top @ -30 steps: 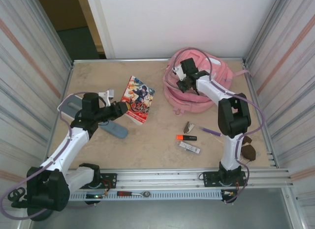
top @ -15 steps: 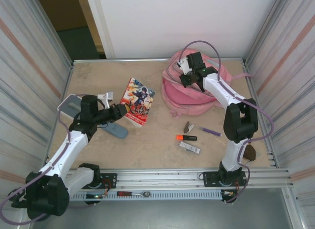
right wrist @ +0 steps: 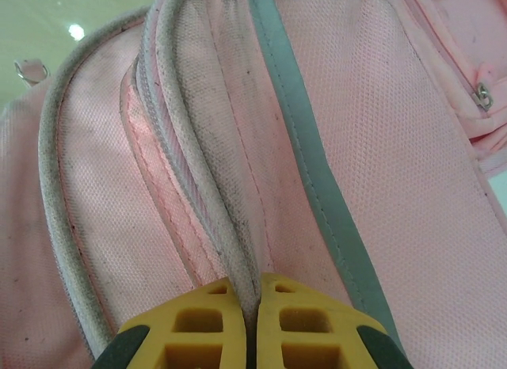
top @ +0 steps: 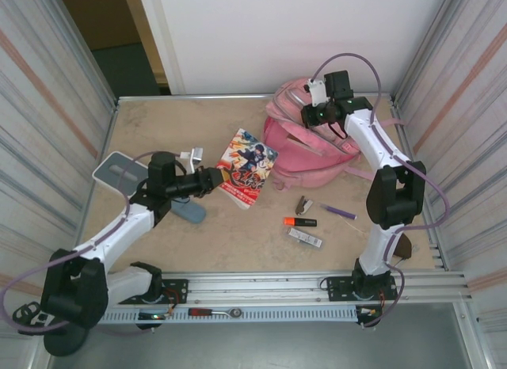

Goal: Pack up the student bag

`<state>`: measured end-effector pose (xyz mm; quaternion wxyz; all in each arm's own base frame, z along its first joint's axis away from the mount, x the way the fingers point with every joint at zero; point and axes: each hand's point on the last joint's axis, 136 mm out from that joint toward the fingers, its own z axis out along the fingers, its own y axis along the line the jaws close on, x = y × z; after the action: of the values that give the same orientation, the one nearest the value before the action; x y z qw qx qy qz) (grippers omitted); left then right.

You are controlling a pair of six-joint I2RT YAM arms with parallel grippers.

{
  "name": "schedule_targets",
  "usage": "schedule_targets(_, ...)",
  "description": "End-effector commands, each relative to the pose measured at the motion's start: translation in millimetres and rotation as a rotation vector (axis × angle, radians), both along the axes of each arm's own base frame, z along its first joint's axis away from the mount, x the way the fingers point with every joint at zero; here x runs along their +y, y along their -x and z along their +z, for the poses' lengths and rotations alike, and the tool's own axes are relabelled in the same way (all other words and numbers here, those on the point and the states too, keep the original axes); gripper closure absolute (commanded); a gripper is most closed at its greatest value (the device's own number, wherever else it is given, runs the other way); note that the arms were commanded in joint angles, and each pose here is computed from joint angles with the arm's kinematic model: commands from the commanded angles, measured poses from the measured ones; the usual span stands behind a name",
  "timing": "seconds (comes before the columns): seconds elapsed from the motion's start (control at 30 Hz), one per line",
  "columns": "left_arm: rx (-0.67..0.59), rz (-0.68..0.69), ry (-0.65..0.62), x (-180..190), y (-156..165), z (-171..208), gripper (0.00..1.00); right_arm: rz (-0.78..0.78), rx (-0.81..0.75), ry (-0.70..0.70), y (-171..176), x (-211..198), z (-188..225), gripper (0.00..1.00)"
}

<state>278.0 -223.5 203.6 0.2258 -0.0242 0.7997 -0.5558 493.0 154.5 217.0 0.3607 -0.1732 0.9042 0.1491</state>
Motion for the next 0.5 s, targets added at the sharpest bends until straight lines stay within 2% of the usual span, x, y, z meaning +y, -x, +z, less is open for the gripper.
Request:
schedule_targets(0.0, -0.169, -0.042, 0.114, -16, -14, 62, 1.0, 0.043, -0.11, -0.158, 7, 17, 72, 1.0)
schedule_targets(0.47, -0.13, -0.058, 0.13, -61, -60, 57, 1.0, 0.063, -0.066, -0.331, 6, 33, 86, 1.0)
